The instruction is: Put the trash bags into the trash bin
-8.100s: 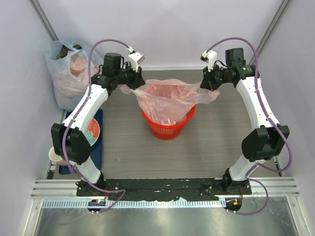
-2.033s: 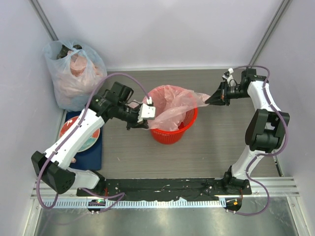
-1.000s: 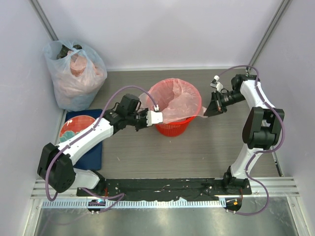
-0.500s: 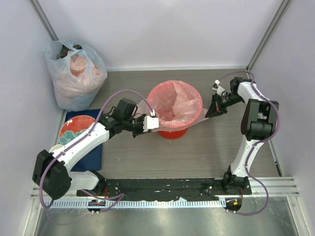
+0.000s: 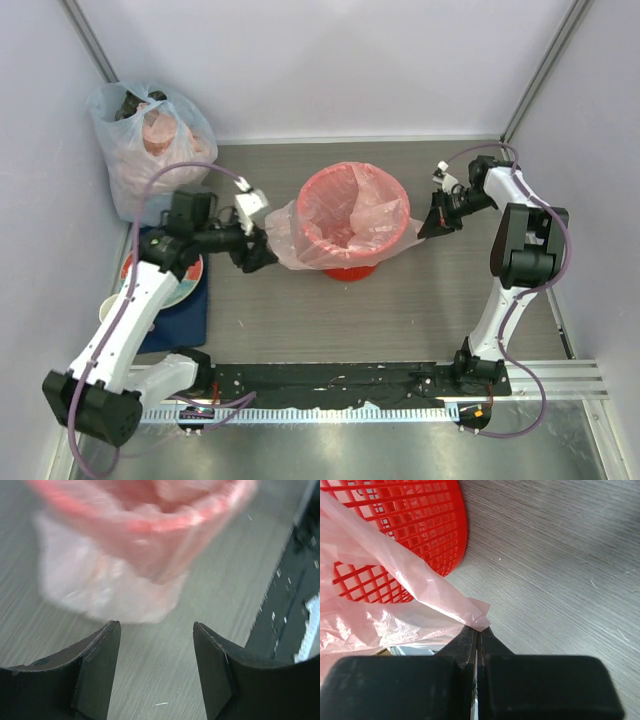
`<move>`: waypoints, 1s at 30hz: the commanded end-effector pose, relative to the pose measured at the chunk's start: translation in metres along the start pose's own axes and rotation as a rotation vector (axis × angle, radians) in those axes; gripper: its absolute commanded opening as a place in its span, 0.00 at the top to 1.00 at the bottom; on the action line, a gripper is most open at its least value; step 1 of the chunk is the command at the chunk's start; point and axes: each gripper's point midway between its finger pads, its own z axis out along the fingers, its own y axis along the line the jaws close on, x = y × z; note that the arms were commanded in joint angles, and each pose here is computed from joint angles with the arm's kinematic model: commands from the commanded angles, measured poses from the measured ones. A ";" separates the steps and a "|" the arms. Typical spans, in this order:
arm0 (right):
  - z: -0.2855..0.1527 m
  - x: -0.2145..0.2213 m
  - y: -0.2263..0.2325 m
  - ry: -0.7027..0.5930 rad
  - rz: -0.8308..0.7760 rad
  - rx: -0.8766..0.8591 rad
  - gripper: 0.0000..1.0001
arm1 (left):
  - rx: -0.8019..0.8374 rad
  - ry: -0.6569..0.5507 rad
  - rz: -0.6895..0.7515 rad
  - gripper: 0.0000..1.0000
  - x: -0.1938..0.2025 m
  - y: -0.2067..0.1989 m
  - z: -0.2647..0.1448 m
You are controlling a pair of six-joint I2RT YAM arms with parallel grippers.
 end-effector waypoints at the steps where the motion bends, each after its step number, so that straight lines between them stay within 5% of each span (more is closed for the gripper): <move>1: -0.017 -0.003 0.018 -0.042 -0.064 0.011 0.99 | -0.140 -0.111 -0.307 0.35 -0.005 0.042 -0.025; 4: -0.017 -0.008 0.015 -0.045 -0.063 0.025 0.99 | -0.171 -0.220 -0.474 0.33 -0.027 0.078 -0.026; 7: -0.019 -0.016 0.016 -0.055 -0.067 0.035 0.99 | -0.062 -0.289 -0.609 0.09 -0.048 0.092 -0.010; 11: -0.017 -0.021 0.018 -0.055 -0.081 0.043 0.99 | -0.012 -0.299 -0.707 0.07 -0.048 0.104 0.013; 14: -0.012 -0.023 0.020 -0.047 -0.094 0.052 0.99 | 0.006 -0.255 -0.781 0.17 -0.026 0.108 0.031; 17: -0.003 -0.027 0.015 -0.050 -0.097 0.082 0.99 | 0.014 -0.208 -0.844 0.52 -0.004 0.115 0.051; 18: 0.003 -0.028 0.009 -0.052 -0.096 0.105 0.99 | 0.013 -0.189 -0.865 0.72 0.008 0.120 0.059; 21: 0.020 -0.023 -0.011 -0.017 -0.092 0.165 0.99 | -0.057 -0.091 -0.895 1.00 0.044 0.128 0.072; 30: 0.054 0.004 -0.065 0.093 -0.054 0.280 0.99 | -0.323 0.176 -0.941 1.00 0.140 0.158 0.086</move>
